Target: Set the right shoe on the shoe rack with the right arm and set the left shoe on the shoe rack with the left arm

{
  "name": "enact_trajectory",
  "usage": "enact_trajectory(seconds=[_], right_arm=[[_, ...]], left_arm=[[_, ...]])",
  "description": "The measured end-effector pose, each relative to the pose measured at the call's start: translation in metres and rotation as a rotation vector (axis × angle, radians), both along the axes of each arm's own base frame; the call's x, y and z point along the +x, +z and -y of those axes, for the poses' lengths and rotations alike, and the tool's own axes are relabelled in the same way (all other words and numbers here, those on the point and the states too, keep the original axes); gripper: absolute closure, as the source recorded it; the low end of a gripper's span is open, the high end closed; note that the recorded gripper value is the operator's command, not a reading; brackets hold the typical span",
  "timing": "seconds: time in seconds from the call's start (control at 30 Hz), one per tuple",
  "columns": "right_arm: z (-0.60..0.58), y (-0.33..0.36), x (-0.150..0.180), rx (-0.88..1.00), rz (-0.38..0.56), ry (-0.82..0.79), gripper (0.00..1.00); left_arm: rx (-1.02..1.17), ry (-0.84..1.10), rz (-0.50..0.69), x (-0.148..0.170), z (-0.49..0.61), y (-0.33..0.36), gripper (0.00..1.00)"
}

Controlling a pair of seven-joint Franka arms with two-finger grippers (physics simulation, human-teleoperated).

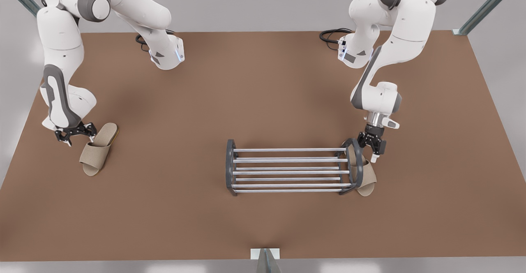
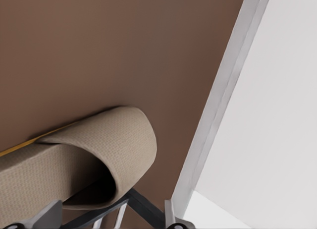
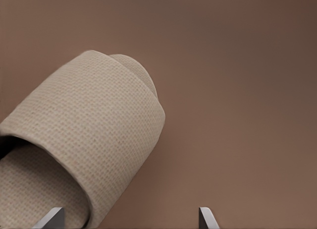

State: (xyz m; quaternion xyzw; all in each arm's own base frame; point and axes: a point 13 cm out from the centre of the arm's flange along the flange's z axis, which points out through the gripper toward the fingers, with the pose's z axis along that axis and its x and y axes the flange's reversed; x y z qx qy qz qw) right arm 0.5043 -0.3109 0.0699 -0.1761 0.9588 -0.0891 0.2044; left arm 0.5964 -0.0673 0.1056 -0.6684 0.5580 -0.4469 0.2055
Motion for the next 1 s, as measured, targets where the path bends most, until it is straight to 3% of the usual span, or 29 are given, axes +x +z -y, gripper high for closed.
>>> enact_trajectory(seconds=[0.73, 0.8, 0.87, 1.0], right_arm=[[-0.016, -0.005, 0.026, -0.042, 0.030, 0.125, 0.00], [-0.016, -0.003, 0.027, -0.043, 0.034, 0.135, 0.00], [-0.018, -0.003, 0.028, -0.043, 0.037, 0.145, 0.00], [-0.018, -0.002, 0.033, -0.046, 0.043, 0.158, 0.00]], left_arm=[[-0.059, 0.041, 0.056, 0.059, -0.009, -0.016, 0.00], [-0.062, 0.042, 0.060, 0.062, -0.009, -0.016, 0.06], [-0.064, 0.043, 0.057, 0.064, -0.009, -0.021, 0.23], [-0.069, 0.045, 0.058, 0.064, -0.008, -0.022, 0.23]])
